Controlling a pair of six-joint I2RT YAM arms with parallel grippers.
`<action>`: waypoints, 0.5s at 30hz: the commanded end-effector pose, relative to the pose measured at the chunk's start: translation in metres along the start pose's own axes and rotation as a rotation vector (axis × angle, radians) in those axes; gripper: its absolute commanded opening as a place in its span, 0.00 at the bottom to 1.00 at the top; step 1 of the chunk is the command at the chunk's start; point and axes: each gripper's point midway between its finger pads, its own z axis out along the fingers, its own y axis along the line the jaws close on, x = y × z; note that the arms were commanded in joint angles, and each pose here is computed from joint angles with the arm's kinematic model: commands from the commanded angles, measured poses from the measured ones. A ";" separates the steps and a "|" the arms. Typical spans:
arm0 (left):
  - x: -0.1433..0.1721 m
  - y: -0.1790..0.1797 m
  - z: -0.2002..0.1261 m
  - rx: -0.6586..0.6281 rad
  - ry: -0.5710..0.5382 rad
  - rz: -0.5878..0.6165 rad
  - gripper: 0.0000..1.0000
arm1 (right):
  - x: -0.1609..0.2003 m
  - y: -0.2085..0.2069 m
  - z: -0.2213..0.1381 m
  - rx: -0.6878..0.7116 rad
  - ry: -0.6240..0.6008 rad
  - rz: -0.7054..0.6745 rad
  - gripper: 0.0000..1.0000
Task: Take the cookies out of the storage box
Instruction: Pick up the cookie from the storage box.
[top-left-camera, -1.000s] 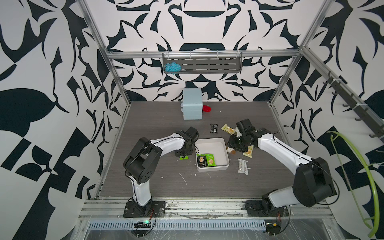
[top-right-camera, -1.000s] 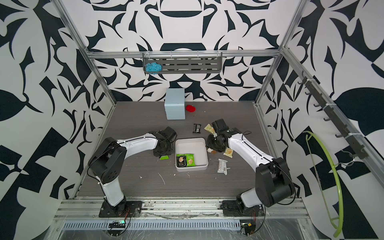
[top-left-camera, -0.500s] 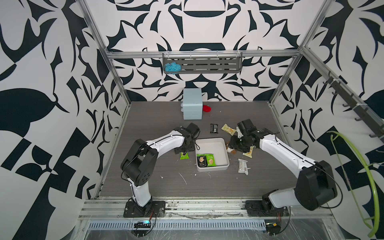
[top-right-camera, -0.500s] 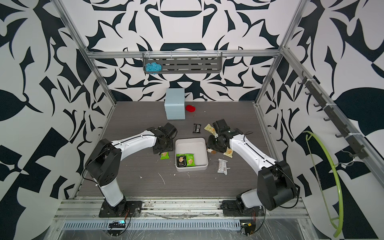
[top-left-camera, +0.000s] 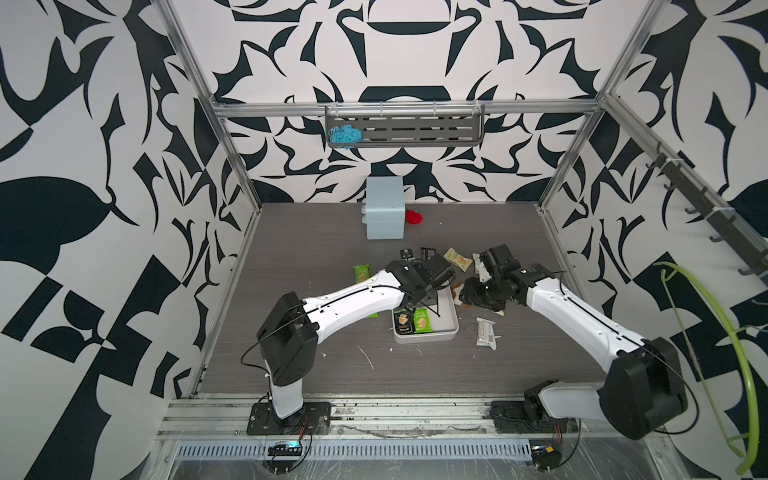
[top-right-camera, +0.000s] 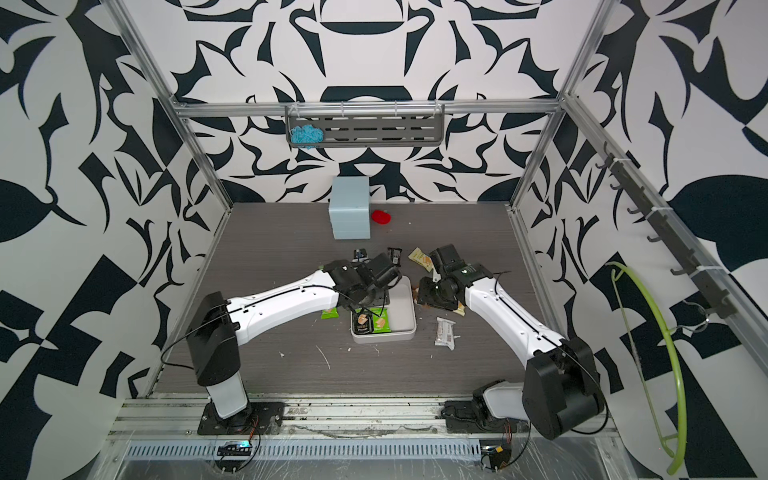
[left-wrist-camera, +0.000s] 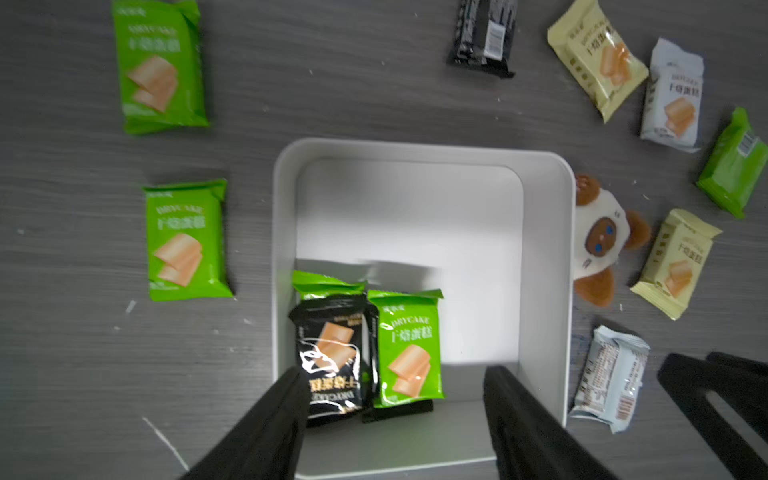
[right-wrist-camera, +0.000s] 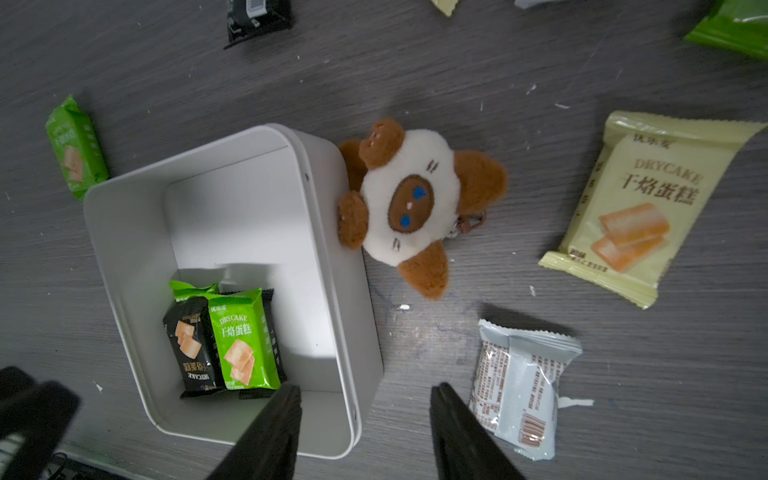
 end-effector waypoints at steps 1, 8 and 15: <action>0.027 -0.001 0.016 -0.072 0.054 -0.038 0.74 | -0.002 -0.003 -0.010 -0.002 -0.035 -0.021 0.56; 0.049 0.001 0.033 -0.137 0.109 -0.100 0.74 | 0.006 -0.009 -0.009 -0.032 -0.021 0.002 0.56; 0.064 -0.002 0.052 -0.143 0.164 -0.108 0.74 | 0.012 -0.014 -0.010 -0.030 -0.022 -0.015 0.56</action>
